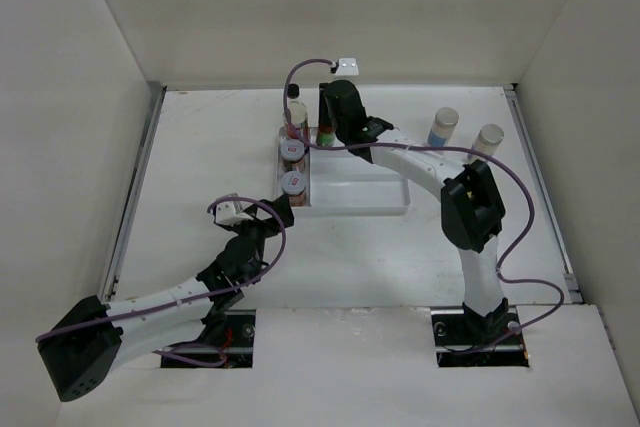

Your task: Organize the condiment bottles

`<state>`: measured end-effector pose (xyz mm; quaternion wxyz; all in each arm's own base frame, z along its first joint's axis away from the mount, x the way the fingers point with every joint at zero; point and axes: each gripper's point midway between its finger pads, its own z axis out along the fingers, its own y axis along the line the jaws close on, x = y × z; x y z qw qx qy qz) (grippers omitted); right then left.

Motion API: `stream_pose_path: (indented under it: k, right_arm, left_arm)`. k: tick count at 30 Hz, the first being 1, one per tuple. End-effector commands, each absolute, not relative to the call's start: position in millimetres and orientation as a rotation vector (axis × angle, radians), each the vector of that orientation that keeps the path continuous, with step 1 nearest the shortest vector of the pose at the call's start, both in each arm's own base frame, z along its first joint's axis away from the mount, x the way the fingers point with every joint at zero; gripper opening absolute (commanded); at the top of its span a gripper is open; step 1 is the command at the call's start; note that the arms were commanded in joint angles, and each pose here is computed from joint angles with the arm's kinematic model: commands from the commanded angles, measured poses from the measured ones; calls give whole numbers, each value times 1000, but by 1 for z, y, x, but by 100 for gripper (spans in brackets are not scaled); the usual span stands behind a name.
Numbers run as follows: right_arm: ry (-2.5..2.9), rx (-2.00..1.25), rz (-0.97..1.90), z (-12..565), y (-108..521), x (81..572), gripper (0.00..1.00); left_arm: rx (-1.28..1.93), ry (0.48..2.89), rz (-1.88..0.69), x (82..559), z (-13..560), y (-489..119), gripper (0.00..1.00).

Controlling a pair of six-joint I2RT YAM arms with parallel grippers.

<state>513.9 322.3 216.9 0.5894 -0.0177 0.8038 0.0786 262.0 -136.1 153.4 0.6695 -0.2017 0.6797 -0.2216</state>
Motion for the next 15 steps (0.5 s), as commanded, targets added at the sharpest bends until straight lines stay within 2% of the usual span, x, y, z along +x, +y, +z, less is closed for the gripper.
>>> stream_pose_path:
  k: [1,4,7,15]
  right_arm:
    - [1678,56,295,291,329,527,33]
    - [1713,44,285,269,333,527,37]
    - [1740,39,290,253,340,523,44]
    - [1721,81,328,268,337,513,68]
  left_arm:
    - [-488,1488,-546,263,163,-136,100]
    - [-489,1491,-538,263,162,-135,100]
    - [-489,1487,-545,263,163,-135,100]
    - [-494,1481,-544,263,164,-133,100]
